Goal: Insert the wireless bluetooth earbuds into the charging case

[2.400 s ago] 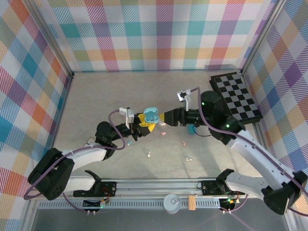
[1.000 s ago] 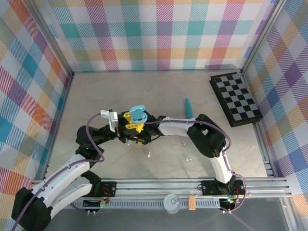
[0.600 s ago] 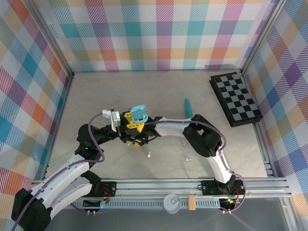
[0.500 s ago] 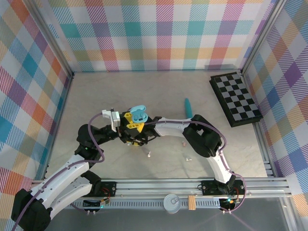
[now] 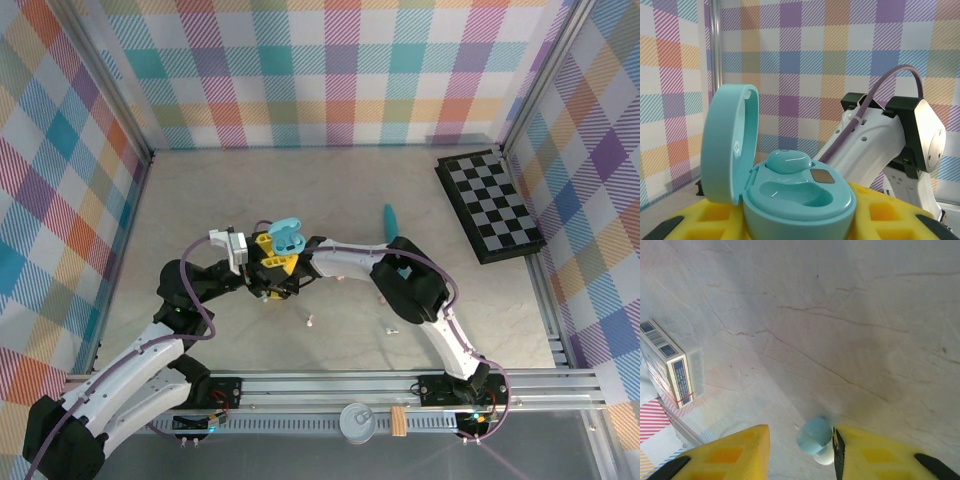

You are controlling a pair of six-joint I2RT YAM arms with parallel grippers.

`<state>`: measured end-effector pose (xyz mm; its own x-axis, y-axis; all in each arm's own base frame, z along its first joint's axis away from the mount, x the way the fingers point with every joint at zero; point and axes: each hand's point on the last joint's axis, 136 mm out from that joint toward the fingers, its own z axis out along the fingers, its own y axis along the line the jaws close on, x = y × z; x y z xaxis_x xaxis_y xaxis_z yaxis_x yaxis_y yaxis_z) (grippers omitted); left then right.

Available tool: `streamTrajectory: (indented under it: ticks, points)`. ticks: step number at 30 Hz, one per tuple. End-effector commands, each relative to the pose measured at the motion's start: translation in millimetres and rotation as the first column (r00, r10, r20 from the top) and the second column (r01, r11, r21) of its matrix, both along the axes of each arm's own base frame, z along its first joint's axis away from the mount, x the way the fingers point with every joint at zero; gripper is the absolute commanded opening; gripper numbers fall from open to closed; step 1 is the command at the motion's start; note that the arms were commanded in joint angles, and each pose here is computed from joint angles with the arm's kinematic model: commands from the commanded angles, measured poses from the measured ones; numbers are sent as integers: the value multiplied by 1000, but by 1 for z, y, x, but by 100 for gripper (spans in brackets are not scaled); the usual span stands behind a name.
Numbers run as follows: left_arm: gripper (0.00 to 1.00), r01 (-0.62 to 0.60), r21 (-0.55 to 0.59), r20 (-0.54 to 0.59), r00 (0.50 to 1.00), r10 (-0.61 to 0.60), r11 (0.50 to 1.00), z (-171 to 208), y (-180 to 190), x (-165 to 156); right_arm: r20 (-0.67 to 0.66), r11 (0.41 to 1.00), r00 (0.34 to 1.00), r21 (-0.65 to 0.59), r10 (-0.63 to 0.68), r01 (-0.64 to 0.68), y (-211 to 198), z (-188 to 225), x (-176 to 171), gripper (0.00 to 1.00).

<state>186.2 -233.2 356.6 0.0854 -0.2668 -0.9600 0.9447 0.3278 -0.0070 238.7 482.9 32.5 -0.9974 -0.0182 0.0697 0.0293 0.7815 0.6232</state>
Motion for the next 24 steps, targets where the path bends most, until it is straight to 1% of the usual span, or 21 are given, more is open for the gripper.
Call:
streamTrajectory:
  ticks: [1, 5, 8, 12, 16, 21, 24]
  points:
    - [27, -25, -21, 46, 999, 26, 999, 14, 6, -2, -11, 998, 1000, -62, 23, -24, -5, -14, -6, 36]
    - [27, -30, -20, 50, 998, 31, 999, 14, 8, -2, -20, 996, 999, -83, 37, -38, -6, -18, -7, 31]
    - [27, -30, -21, 50, 998, 31, 999, 14, 8, -3, -31, 993, 998, -102, 51, -54, -7, -22, -8, 29]
    - [27, -31, -22, 52, 998, 32, 999, 15, 8, -4, -35, 992, 998, -111, 61, -64, -9, -24, -10, 23]
    - [27, -35, -21, 50, 998, 36, 999, 14, 9, -3, -14, 991, 998, -115, 67, -69, -11, -15, -8, 20]
    - [27, -37, -19, 48, 998, 38, 999, 12, 9, -3, 31, 991, 996, -105, 85, -81, -15, 5, -6, 19]
    - [27, -37, -22, 53, 998, 38, 999, 14, 9, -3, 64, 990, 994, -111, 90, -82, -26, 18, -5, 19]
